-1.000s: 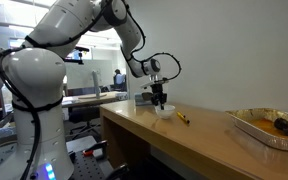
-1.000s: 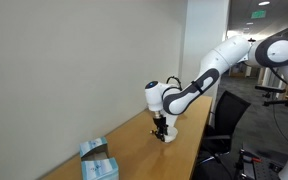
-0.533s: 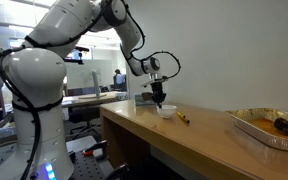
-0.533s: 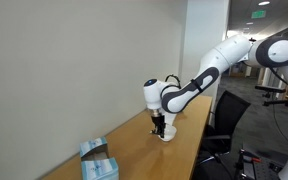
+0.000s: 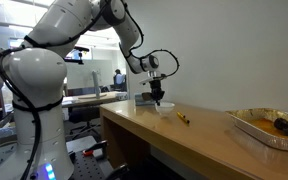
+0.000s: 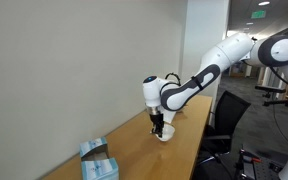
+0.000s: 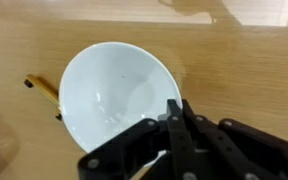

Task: Move the white bowl to the back of the table

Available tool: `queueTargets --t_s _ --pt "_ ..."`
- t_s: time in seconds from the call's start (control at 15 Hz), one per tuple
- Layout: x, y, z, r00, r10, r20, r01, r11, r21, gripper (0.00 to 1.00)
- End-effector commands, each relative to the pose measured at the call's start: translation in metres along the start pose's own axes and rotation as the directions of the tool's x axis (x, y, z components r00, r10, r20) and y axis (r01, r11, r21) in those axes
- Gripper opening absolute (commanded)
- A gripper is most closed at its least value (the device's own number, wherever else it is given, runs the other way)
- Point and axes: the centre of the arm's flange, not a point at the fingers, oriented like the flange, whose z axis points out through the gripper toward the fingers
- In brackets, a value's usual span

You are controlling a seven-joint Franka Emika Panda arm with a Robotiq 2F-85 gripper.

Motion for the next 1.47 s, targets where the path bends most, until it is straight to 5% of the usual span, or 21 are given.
queueTargets --t_s 0.0,0.6,1.0,1.4 --pt "-0.007 -0.016 -0.029 0.998 -0.057 -0.034 0.058 0.998 0.012 0.01" --pt "0.041 -0.045 -0.062 0.969 -0.216 -0.122 0.216 0.976 -0.009 0.01" --pt "0.081 -0.049 -0.047 0.951 -0.279 -0.132 0.269 0.959 -0.085 0.01" --pt "0.105 -0.043 -0.026 0.943 -0.316 -0.102 0.309 0.948 -0.081 0.01"
